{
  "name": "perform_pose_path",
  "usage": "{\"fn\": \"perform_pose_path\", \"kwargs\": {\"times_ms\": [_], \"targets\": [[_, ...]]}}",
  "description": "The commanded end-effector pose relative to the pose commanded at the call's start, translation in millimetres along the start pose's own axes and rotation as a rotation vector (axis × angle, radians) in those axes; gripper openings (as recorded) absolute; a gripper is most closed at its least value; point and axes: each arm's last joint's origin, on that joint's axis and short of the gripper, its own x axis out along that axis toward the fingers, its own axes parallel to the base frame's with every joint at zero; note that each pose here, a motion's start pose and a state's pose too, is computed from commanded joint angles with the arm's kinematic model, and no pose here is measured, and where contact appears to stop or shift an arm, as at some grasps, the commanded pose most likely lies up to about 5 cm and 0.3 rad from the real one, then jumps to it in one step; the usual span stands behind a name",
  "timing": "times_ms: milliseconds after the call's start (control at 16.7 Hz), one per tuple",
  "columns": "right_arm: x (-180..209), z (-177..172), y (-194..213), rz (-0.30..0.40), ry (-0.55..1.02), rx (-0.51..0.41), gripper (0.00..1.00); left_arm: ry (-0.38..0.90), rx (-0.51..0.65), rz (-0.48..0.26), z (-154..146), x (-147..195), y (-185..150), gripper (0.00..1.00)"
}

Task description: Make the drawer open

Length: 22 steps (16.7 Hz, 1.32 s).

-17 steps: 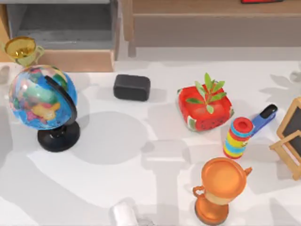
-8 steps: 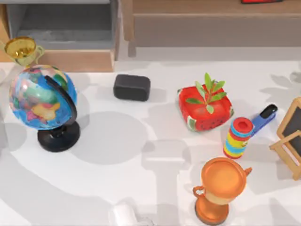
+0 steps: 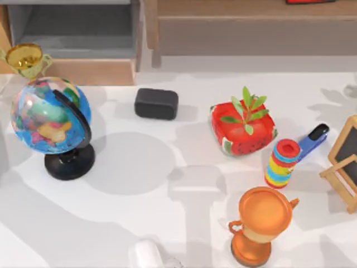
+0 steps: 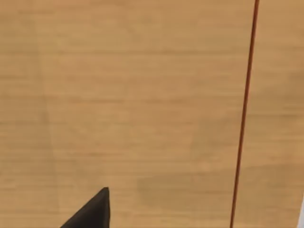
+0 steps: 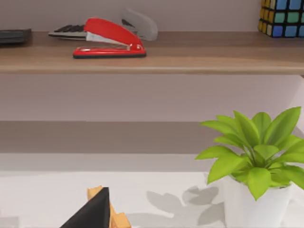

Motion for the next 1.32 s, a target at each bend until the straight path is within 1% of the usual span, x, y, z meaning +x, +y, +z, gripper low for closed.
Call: {"fn": "perform_pose_path", "kwargs": {"times_ms": [120, 900, 960, 1320], "targets": [[0.0, 0.0, 0.0, 0.000, 0.000, 0.000, 1.00, 0.000, 0.000, 0.000, 0.0, 0.0, 0.0, 1.00], [0.0, 0.0, 0.0, 0.000, 0.000, 0.000, 1.00, 0.000, 0.000, 0.000, 0.0, 0.0, 0.0, 0.02], [0.0, 0.0, 0.0, 0.000, 0.000, 0.000, 1.00, 0.000, 0.000, 0.000, 0.0, 0.0, 0.0, 0.00], [0.0, 0.0, 0.0, 0.000, 0.000, 0.000, 1.00, 0.000, 0.000, 0.000, 0.0, 0.0, 0.0, 0.00]]}}
